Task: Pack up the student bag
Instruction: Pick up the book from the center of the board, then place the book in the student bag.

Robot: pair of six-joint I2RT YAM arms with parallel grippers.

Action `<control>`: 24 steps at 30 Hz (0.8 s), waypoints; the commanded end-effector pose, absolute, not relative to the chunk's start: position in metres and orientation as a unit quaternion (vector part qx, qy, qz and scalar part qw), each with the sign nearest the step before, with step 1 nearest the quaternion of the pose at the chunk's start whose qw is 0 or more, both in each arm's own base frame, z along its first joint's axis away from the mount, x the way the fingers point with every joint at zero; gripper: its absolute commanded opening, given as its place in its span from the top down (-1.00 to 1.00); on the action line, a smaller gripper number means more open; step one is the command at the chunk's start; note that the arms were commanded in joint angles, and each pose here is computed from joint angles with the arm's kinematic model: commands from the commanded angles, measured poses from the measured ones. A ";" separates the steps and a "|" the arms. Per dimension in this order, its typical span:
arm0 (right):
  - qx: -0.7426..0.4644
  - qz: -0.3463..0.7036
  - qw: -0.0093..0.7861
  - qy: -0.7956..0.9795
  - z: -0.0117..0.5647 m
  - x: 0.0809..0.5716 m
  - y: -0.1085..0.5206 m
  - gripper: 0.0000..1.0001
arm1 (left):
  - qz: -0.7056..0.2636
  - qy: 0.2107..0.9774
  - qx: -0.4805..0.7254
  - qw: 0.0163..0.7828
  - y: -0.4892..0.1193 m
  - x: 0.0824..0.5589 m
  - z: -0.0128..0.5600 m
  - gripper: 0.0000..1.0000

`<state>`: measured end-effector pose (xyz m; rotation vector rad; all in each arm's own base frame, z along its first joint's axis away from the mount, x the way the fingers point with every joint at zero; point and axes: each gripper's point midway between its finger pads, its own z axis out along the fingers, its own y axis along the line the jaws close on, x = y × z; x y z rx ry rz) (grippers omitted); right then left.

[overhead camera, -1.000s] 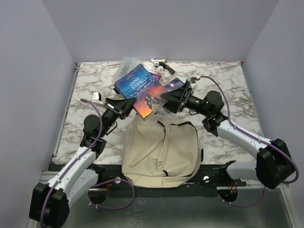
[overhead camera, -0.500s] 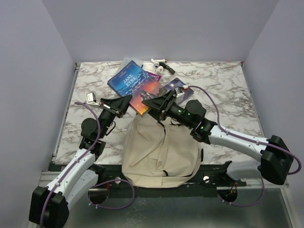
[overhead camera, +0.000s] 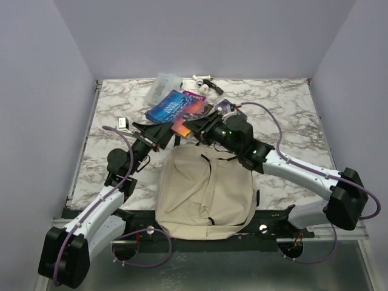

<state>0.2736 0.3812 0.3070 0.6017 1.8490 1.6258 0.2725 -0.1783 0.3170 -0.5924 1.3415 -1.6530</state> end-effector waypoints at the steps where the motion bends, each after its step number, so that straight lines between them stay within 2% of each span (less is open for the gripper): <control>1: 0.219 0.432 0.448 0.752 0.323 0.321 0.295 0.98 | -0.692 0.608 -0.130 0.367 -0.216 0.237 0.289 -0.97; 5: 0.196 0.238 0.508 0.804 0.307 0.341 0.194 1.00 | -0.664 0.669 -0.082 0.323 -0.247 0.219 0.258 -0.97; 10: 0.157 0.047 0.561 0.811 0.316 0.320 0.105 0.99 | -0.532 0.764 0.029 0.363 -0.306 0.190 0.237 -0.96; 13: 0.161 0.003 0.588 0.793 0.343 0.296 0.070 0.99 | -0.462 0.801 0.088 0.371 -0.339 0.180 0.225 -0.95; 19: 0.181 0.000 0.633 0.753 0.397 0.252 0.029 0.99 | -0.351 0.844 0.204 0.350 -0.408 0.167 0.196 -0.96; 24: 0.194 -0.002 0.646 0.739 0.411 0.228 0.009 0.99 | -0.324 0.859 0.255 0.305 -0.446 0.152 0.171 -0.87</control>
